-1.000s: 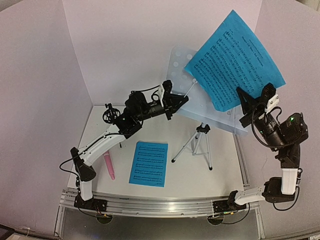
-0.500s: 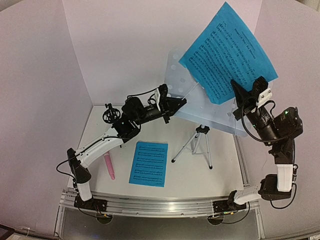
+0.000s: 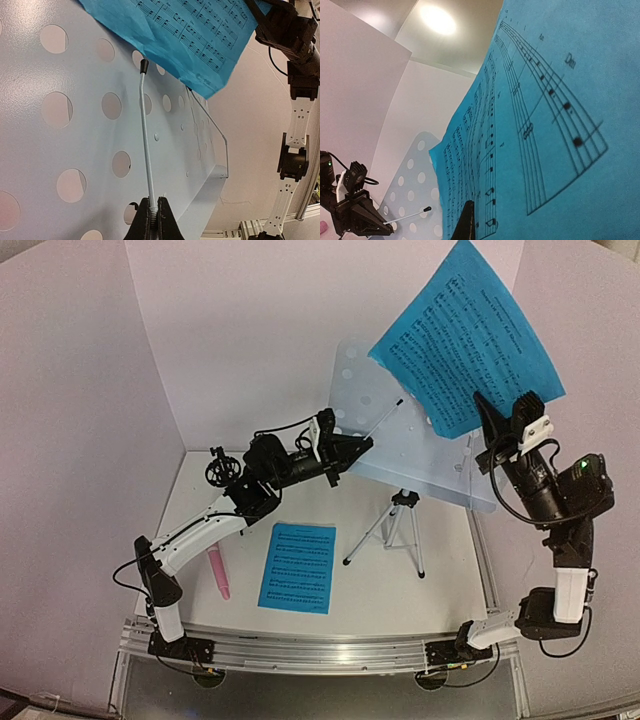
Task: Set up the instrument practice props
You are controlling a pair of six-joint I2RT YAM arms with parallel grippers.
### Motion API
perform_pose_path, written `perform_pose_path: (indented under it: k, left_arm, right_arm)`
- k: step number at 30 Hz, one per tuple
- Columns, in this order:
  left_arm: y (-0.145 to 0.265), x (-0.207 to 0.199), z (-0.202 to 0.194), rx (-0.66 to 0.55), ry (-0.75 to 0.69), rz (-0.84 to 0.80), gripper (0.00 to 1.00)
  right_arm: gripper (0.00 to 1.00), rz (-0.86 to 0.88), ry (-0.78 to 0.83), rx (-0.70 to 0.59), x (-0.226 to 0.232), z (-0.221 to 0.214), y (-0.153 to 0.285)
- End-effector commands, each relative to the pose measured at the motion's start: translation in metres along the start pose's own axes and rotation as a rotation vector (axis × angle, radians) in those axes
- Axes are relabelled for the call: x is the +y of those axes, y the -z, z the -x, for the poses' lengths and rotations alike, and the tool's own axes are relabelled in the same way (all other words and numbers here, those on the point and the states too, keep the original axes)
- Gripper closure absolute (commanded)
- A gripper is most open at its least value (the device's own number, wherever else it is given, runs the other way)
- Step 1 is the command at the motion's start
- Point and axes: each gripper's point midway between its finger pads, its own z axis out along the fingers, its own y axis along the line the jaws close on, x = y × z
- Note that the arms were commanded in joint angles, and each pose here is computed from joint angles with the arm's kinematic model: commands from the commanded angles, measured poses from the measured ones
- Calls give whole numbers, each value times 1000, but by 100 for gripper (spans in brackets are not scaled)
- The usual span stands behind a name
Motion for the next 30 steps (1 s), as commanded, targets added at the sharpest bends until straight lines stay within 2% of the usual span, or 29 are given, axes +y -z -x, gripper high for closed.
perform_pose_path:
  k: [1,11,26,30]
  left_arm:
    - [6,-5,22,-30,-3,-9,100]
    - [3,-7,20,-31,-7,-28,100]
    - [3,-14,17,-23,1,-71,100]
    - [3,-14,19,-29,-3,-72,100]
  right_arm:
    - [100,-62,-2,-28,-20,11,7]
    - [100,-10,-21,97,9,-40,12]
    - [100,21,-4,190,32,-67,2]
    - [100,69,12,259,48,-81,-5]
